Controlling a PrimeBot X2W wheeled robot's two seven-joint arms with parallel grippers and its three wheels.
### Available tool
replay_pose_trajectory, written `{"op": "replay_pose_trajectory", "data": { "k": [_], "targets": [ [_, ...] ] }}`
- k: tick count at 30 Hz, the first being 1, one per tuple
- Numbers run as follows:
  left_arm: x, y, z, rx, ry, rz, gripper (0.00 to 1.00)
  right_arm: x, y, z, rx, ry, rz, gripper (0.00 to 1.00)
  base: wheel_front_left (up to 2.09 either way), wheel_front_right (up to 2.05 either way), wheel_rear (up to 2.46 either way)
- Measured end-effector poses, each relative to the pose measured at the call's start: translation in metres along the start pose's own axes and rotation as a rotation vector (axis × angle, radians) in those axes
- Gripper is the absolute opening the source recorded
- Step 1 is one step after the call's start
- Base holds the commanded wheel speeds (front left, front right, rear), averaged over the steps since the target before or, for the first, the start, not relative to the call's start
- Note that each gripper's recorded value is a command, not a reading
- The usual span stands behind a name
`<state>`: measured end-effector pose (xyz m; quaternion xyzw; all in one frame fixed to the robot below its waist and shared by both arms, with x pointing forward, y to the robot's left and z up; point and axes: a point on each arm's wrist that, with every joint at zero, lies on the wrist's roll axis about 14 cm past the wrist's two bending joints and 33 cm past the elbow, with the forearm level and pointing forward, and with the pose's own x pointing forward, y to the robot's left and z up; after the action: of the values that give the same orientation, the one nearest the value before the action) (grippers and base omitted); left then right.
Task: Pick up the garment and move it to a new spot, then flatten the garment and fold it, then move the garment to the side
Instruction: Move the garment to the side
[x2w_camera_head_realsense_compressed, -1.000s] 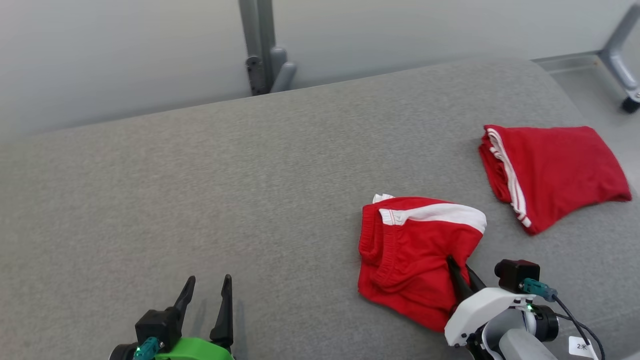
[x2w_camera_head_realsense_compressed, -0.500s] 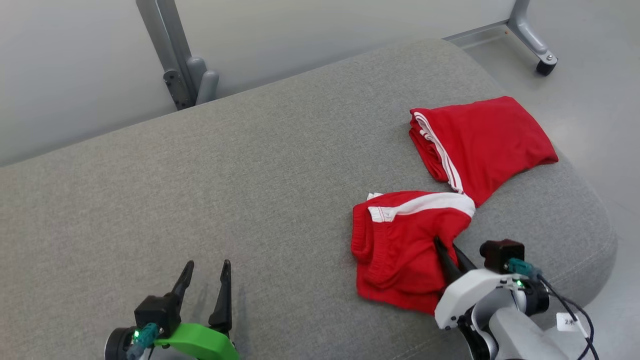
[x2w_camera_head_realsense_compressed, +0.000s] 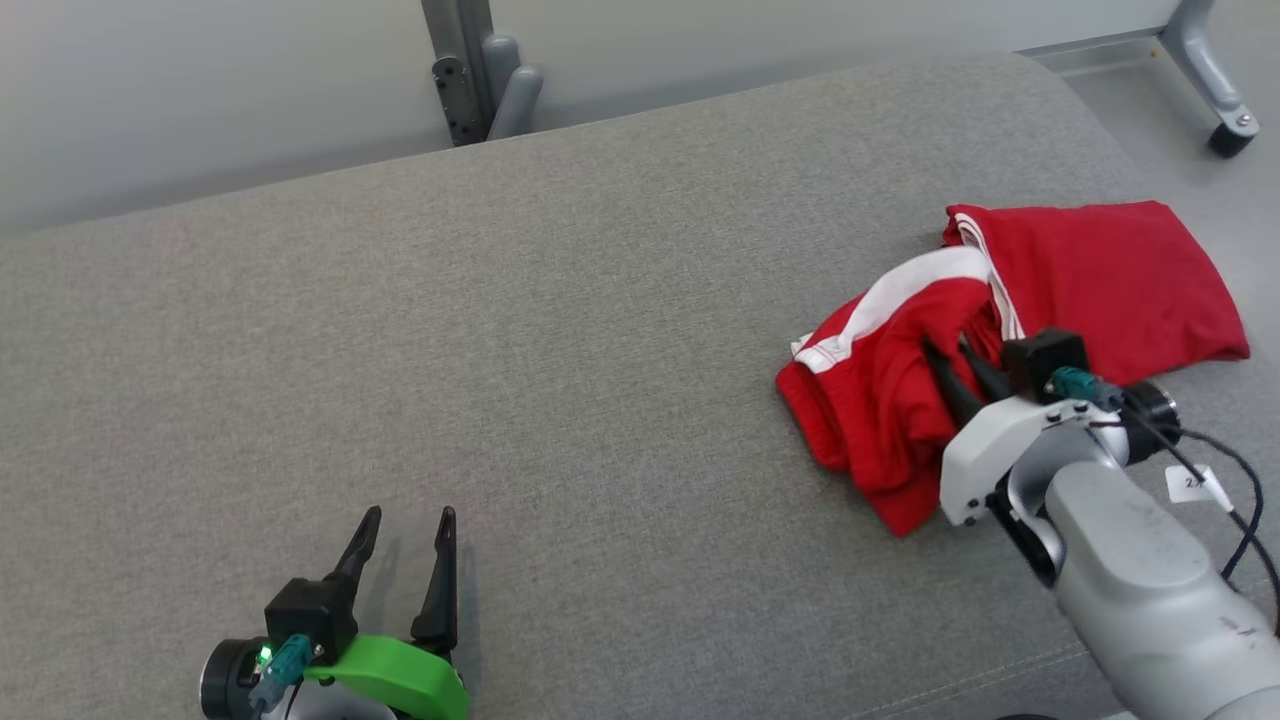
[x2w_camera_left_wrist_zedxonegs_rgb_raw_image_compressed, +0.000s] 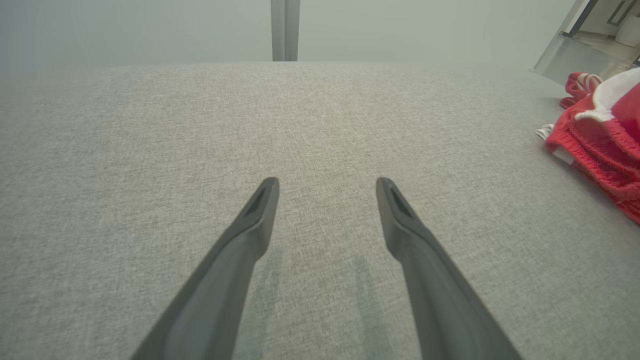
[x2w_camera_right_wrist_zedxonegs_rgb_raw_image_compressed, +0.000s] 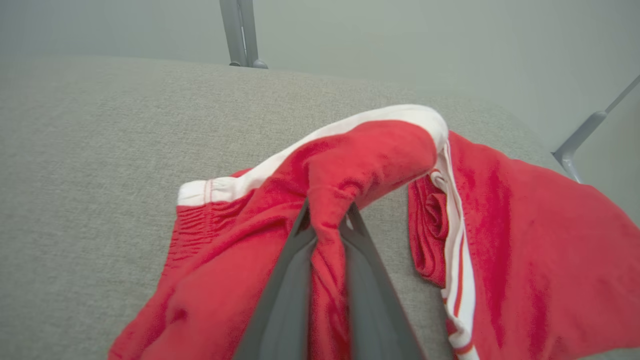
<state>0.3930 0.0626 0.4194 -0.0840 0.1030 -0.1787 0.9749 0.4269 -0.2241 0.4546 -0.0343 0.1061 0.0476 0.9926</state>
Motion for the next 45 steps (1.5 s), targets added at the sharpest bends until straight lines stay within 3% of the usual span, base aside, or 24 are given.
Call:
{"op": "replay_pose_trajectory", "data": {
  "k": [6, 11, 16, 23, 24, 25, 34, 40, 45],
  "targets": [
    [-0.004, 0.016, 0.001, 0.003, -0.004, 0.043, 1.00, 0.025, -0.030, 0.022, -0.128, 0.004, -0.001, 0.00, 0.00, 0.00, 0.00],
    [-0.010, 0.030, -0.002, 0.003, 0.003, 0.086, 1.00, 0.029, -0.075, 0.018, -0.215, 0.078, -0.070, 0.00, 0.00, 0.00, 0.00],
    [-0.016, 0.043, -0.005, -0.002, 0.009, 0.126, 1.00, 0.025, -0.123, 0.018, -0.241, 0.129, -0.176, 0.00, 0.00, 0.00, 0.00],
    [-0.018, 0.050, -0.012, 0.004, 0.028, 0.141, 1.00, 0.019, -0.163, 0.016, -0.268, 0.185, -0.274, 0.00, 0.00, 0.00, 0.00],
    [-0.018, 0.050, -0.012, 0.004, 0.030, 0.143, 1.00, 0.018, -0.169, 0.017, -0.283, 0.191, -0.284, 0.27, 0.00, 0.00, 0.00],
    [-0.018, 0.051, -0.013, 0.004, 0.032, 0.145, 1.00, 0.016, -0.175, 0.018, -0.289, 0.193, -0.298, 0.98, 0.00, 0.00, 0.00],
    [-0.016, 0.054, -0.011, 0.008, 0.028, 0.154, 1.00, 0.016, -0.179, 0.023, -0.304, 0.177, -0.326, 1.00, 0.00, 0.00, 0.00],
    [-0.018, 0.056, -0.004, 0.007, 0.007, 0.168, 1.00, 0.037, -0.110, 0.034, -0.256, 0.035, -0.200, 1.00, 0.00, 0.00, 0.00],
    [-0.024, 0.060, 0.004, -0.003, -0.019, 0.196, 1.00, 0.035, -0.048, 0.031, -0.135, -0.056, -0.110, 1.00, 0.00, 0.00, 0.00]
  ]
}}
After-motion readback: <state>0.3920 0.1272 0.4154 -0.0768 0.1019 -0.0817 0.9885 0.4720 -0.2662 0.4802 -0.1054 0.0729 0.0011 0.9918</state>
